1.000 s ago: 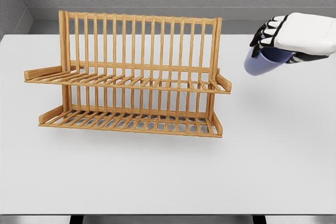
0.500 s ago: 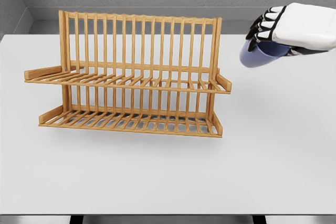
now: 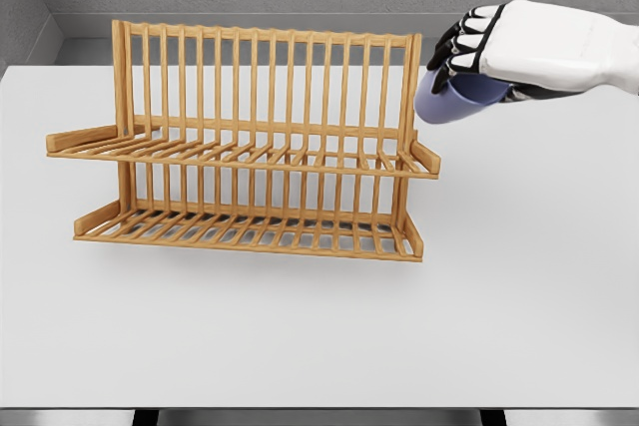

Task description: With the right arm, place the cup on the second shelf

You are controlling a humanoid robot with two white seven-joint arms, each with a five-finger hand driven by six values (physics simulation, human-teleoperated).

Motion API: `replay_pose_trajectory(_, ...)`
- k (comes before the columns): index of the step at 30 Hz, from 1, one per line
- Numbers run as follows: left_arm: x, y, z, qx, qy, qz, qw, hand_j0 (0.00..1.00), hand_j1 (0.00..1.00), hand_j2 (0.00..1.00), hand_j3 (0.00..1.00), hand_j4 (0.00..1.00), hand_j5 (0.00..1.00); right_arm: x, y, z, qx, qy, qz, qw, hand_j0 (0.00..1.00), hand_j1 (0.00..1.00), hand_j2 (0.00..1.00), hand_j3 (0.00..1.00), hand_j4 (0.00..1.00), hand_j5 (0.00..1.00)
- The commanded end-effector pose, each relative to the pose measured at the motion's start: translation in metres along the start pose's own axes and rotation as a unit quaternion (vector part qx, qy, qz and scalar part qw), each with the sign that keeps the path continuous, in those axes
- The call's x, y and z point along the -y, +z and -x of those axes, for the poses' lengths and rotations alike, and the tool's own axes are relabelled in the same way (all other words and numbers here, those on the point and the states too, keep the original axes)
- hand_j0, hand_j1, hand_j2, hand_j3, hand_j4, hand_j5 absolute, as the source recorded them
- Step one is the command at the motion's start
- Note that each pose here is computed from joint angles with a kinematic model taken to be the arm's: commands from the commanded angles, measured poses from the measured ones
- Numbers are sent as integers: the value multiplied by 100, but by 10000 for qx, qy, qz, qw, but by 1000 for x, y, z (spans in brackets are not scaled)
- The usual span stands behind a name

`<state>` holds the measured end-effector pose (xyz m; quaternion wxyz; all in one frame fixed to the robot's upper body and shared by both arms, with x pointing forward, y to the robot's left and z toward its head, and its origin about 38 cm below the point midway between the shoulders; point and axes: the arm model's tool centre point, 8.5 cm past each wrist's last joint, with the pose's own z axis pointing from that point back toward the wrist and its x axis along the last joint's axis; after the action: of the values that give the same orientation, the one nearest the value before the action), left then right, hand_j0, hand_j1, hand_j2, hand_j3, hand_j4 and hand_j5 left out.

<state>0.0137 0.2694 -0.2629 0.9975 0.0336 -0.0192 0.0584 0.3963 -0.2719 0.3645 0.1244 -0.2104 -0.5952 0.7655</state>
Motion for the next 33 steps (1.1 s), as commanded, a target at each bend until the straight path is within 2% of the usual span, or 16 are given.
replay_pose_trajectory(1, 0, 0, 0, -3, 5, 0, 10000, 100, 100, 100, 100, 100, 100, 0, -8, -3, 90, -66, 97, 9999, 60, 60, 60, 60, 60, 60)
replay_pose_trajectory(9, 0, 0, 0, 5, 5, 0, 10000, 100, 100, 100, 100, 100, 100, -1, -26, -10, 265, -119, 279, 9992, 60, 60, 60, 60, 60, 60)
replay_pose_trajectory(12, 0, 0, 0, -3, 5, 0, 10000, 100, 100, 100, 100, 100, 100, -6, -28, -10, 226, -84, 203, 9995, 60, 60, 60, 60, 60, 60)
replay_pose_trajectory(18, 0, 0, 0, -3, 5, 0, 10000, 100, 100, 100, 100, 100, 100, -15, -46, -19, 381, -117, 160, 9991, 60, 60, 60, 60, 60, 60)
replay_pose_trajectory(19, 0, 0, 0, -3, -3, 1, 10000, 100, 100, 100, 100, 100, 100, -15, -52, -19, 300, -158, 180, 9993, 60, 60, 60, 60, 60, 60)
replay_pose_trajectory(25, 0, 0, 0, 5, -3, 1, 10000, 100, 100, 100, 100, 100, 100, -17, -64, -24, 344, -131, 182, 9992, 60, 60, 60, 60, 60, 60)
replay_pose_trajectory(33, 0, 0, 0, -3, 5, 0, 10000, 100, 100, 100, 100, 100, 100, -19, -67, -25, 329, -95, 170, 9993, 60, 60, 60, 60, 60, 60)
